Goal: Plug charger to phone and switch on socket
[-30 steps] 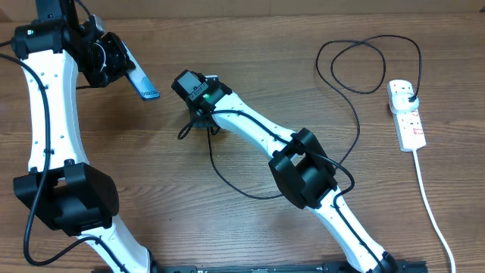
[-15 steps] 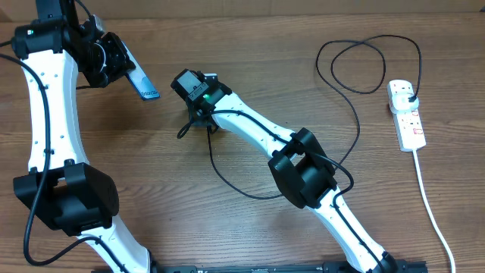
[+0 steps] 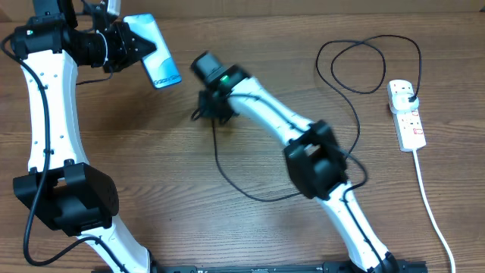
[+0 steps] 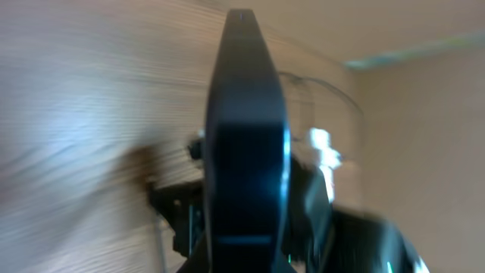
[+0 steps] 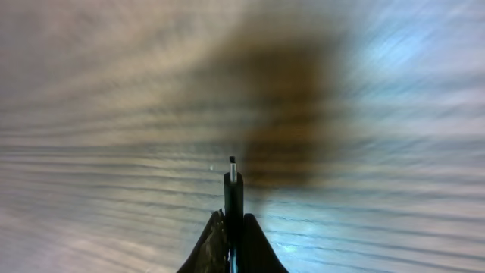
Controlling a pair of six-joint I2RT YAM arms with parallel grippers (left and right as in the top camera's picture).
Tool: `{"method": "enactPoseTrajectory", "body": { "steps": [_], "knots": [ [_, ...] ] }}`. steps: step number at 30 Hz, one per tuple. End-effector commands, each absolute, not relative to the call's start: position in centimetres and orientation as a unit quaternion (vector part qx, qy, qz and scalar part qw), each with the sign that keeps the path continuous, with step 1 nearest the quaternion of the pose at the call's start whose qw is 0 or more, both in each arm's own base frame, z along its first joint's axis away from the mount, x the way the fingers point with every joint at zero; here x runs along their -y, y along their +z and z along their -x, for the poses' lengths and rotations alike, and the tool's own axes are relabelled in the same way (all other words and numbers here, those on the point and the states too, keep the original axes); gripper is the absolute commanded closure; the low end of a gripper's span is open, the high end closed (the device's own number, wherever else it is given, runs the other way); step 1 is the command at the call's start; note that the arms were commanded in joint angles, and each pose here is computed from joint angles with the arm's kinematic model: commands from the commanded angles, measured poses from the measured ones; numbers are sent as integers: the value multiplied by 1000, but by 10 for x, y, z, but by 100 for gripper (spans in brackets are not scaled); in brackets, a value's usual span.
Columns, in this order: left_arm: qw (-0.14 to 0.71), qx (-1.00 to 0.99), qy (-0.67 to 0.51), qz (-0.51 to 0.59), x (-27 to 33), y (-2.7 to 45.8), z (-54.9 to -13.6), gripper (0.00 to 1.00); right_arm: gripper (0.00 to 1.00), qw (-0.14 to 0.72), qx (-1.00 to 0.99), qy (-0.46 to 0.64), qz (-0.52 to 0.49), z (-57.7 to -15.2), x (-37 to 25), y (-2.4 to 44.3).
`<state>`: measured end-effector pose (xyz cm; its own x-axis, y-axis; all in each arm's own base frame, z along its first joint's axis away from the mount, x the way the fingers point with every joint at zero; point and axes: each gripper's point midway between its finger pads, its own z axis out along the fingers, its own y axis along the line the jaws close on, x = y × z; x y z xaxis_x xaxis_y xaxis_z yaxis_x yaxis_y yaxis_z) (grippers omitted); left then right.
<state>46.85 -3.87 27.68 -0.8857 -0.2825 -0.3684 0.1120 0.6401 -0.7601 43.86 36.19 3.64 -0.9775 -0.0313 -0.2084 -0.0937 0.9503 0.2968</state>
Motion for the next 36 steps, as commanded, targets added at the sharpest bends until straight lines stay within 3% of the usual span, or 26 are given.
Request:
{"method": "enactPoseTrajectory", "body": {
  "steps": [1, 5, 9, 13, 21, 36],
  "knots": [
    [275, -769, -572, -81, 73, 343, -447, 96, 96, 179, -928, 313, 94, -455, -345, 199],
    [290, -700, -638, -139, 80, 377, -435, 96, 96, 194, -852, 449, 187, -425, -327, 298],
    [278, -691, -653, -136, 81, 383, -433, 96, 96, 184, -819, 487, 242, -390, -325, 330],
    [274, -692, -655, -132, 81, 383, -433, 96, 96, 145, -798, 507, 292, -351, -344, 332],
    [273, -692, -655, -131, 81, 383, -433, 96, 96, 124, -793, 496, 330, -318, -382, 318],
    [265, -693, -659, -122, 81, 384, -433, 96, 96, 161, -837, 456, 257, -353, -379, 310]
  ]
}}
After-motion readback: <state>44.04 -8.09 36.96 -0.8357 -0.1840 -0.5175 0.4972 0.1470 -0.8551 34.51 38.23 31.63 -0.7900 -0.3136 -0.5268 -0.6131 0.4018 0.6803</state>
